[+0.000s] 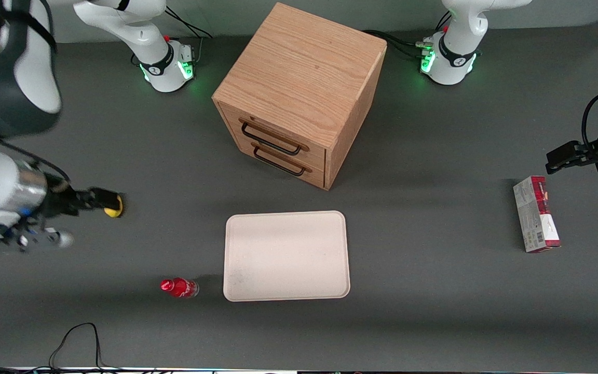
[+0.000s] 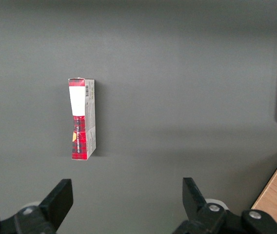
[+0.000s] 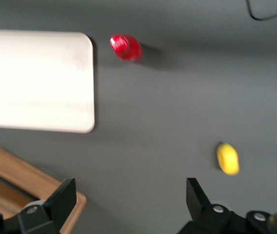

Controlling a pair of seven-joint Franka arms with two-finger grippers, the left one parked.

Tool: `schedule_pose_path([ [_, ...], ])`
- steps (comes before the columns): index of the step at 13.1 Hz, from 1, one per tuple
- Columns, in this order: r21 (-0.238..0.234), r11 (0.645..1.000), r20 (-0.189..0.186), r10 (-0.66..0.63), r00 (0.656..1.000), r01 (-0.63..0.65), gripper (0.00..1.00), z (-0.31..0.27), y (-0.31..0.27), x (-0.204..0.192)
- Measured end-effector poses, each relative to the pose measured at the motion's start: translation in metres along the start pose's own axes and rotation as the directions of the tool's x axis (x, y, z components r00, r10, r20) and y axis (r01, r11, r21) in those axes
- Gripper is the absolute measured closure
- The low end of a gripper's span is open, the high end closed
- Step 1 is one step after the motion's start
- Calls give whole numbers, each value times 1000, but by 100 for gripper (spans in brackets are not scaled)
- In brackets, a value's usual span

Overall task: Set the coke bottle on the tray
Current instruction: 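Move the right gripper down to the red Coca-Cola bottle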

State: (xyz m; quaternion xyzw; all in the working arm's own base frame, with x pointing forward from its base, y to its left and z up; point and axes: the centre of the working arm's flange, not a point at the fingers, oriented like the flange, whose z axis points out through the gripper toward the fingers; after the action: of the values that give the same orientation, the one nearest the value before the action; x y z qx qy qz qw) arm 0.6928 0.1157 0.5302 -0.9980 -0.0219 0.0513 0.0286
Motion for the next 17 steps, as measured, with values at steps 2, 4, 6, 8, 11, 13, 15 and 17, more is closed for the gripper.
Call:
schedule_pose_path([
  [2,11,1000,-32,16,999,-15,0,36,-22,29],
  [4,8,1000,-52,10,999,-10,1,57,-37,42],
  [6,-2,1000,-77,7,997,-7,1,70,-40,51],
  [8,-28,1000,-88,7,996,-10,1,90,-37,62],
  [11,-48,999,-92,6,996,-10,3,135,-34,80],
  [13,-65,998,-107,2,994,-9,3,164,-32,91],
  [15,-66,998,-123,-1,992,-7,4,182,-31,99],
  [17,-70,998,-131,-3,991,-6,4,188,-31,101],
])
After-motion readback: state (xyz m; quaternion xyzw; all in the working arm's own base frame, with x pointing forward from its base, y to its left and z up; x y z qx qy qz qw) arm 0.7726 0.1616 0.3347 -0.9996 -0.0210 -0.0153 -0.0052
